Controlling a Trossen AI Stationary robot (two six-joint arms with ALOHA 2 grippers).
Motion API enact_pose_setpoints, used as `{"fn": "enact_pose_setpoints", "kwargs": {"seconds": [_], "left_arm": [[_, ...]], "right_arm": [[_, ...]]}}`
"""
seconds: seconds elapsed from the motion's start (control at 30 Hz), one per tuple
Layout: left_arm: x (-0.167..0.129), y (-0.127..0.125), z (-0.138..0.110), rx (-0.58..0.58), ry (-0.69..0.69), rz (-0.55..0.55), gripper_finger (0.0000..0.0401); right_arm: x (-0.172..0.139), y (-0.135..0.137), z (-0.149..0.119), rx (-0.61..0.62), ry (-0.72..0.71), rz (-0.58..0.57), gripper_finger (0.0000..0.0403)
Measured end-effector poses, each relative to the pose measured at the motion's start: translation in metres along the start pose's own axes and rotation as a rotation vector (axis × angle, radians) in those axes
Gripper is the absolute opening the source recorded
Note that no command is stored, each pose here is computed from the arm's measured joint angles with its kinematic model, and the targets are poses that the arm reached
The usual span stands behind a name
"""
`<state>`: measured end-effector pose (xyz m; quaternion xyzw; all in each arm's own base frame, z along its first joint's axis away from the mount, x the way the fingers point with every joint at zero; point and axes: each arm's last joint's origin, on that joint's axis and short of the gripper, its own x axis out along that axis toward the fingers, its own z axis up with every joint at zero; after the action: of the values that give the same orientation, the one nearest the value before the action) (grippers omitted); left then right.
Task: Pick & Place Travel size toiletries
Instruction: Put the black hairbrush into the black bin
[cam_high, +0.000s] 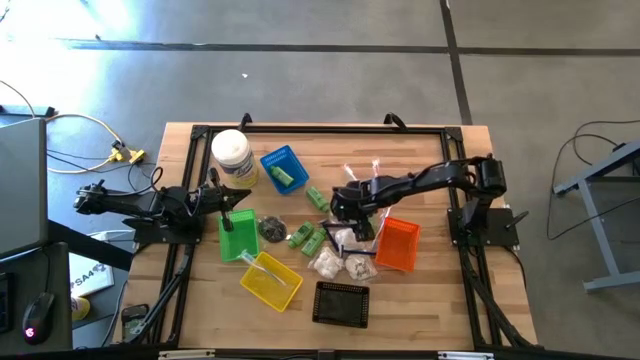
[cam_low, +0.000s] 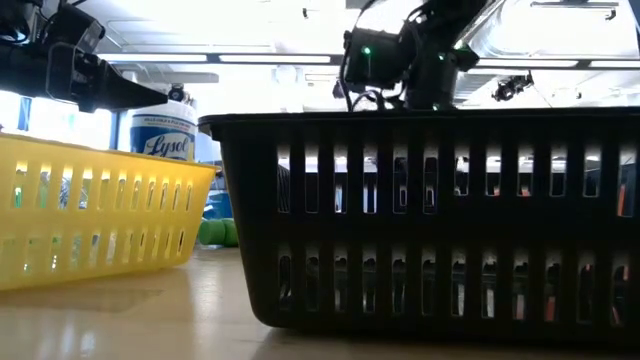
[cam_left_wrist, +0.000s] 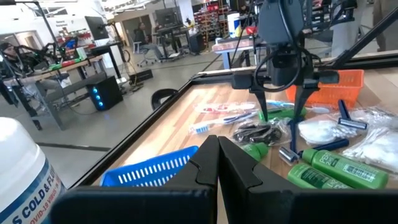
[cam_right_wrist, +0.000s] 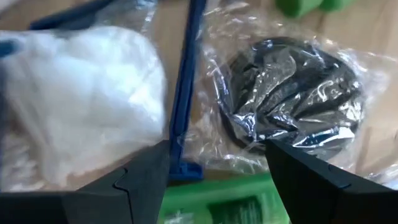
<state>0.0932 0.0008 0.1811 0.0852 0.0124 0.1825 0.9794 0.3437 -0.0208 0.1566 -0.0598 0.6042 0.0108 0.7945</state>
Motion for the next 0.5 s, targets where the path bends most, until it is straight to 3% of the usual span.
{"fn": "enact_pose_setpoints", "kwargs": {"seconds": [0.1,0.37,0.5], "left_arm": [[0.0,0.0,0.0,0.0,0.0,0.0,0.0],[0.0,0.0001,0.0004,0.0,-0.004,0.002,0.0],[0.0,0.0002,0.0005,0.0,-0.004,0.004,0.0]], "right_arm": [[0.0029,0.0001,0.001,0.005,-0.042,-0.075,0.0259],[0.0035,-0.0018,0.0055,-0.018,-0.091,-0.091,0.0257],[0.0038,-0.0049,0.005,-0.01,-0.09,-0.098,0.0227]]}}
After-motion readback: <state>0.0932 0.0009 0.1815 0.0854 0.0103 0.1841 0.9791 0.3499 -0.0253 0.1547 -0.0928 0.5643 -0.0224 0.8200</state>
